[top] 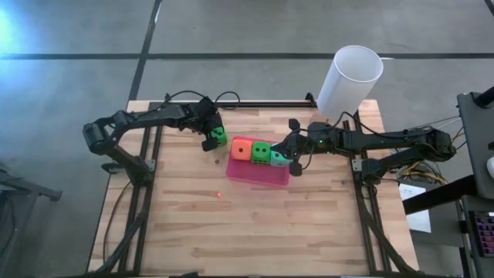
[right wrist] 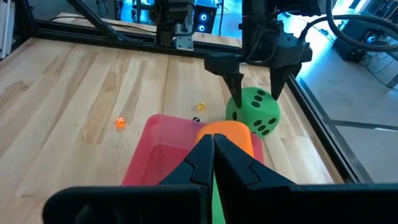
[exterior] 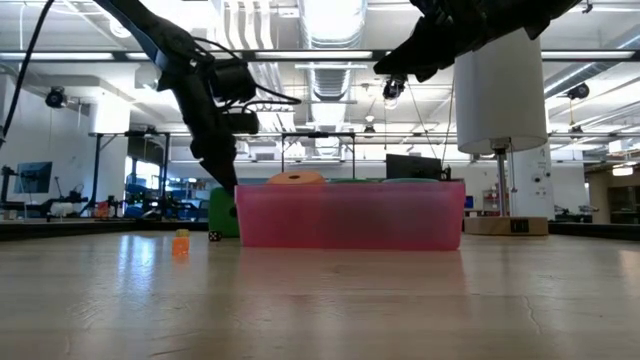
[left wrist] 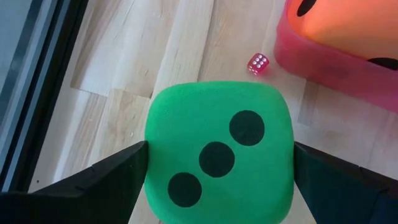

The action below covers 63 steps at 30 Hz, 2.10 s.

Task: Pick & Place Dice
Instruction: Put the large green die into the pink bin, then put the green die into the pink bin

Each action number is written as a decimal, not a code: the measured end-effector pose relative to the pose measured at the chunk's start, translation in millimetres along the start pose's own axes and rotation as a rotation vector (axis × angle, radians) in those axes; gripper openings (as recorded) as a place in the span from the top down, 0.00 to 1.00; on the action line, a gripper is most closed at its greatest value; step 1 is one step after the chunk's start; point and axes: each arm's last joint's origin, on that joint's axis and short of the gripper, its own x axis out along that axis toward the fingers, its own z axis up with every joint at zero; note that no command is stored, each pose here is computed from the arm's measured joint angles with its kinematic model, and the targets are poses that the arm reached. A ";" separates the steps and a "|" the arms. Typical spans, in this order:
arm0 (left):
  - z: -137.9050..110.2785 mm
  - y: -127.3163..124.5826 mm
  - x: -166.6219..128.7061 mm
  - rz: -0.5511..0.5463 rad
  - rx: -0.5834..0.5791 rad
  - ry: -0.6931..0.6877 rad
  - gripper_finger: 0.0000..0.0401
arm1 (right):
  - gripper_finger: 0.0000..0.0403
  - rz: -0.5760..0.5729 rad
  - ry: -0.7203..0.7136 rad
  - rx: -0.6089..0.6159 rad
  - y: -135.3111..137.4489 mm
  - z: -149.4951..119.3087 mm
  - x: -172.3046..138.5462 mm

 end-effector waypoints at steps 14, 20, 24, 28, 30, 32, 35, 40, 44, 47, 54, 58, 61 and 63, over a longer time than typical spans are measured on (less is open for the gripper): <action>0.4 0.3 1.6 0.009 -0.063 -0.014 0.04 | 0.98 0.000 0.001 0.000 0.0 -0.1 0.0; -0.2 -3.7 3.5 0.006 -0.052 -0.017 0.03 | 0.98 0.000 0.001 0.000 0.0 -0.1 0.0; -1.3 -6.5 5.2 0.006 -0.056 -0.021 0.03 | 0.98 0.000 0.001 0.000 -0.1 -0.1 0.0; -1.5 -6.8 5.3 0.006 -0.065 -0.020 0.08 | 0.98 0.000 0.001 0.000 0.0 -0.1 0.0; -1.5 -6.8 5.3 0.006 -0.066 -0.020 0.10 | 0.98 0.000 0.001 0.000 0.0 -0.1 0.0; -1.5 -6.8 5.2 0.006 -0.066 -0.021 0.13 | 0.98 0.000 0.001 0.000 -0.1 -0.1 0.0; -1.5 -6.8 5.2 0.008 -0.066 -0.020 0.17 | 0.98 0.000 0.001 0.000 0.0 -0.1 0.0; -1.3 -6.9 5.2 0.042 -0.070 -0.010 0.20 | 0.98 0.000 0.001 0.000 0.0 -0.1 0.0; 1.9 -7.6 2.4 0.048 -0.072 -0.014 0.21 | 0.98 0.000 0.001 0.000 0.0 -0.1 0.0; 5.5 -9.4 -2.9 0.056 -0.063 -0.023 0.21 | 0.98 0.000 0.001 0.000 0.0 -0.1 0.0; 9.2 -11.2 -21.9 0.064 -0.056 -0.084 0.24 | 0.98 0.000 0.002 0.001 -0.1 -0.2 0.0; 8.8 -11.3 -34.5 0.077 -0.055 -0.114 0.32 | 0.98 0.000 0.003 0.001 0.0 -0.3 0.0; 9.0 -11.7 -40.3 0.081 -0.058 -0.134 0.39 | 0.98 0.000 0.003 0.001 -0.1 -0.3 0.0; 9.0 -11.7 -42.4 0.081 -0.079 -0.142 0.43 | 0.98 0.000 0.003 0.001 -0.1 -0.3 0.0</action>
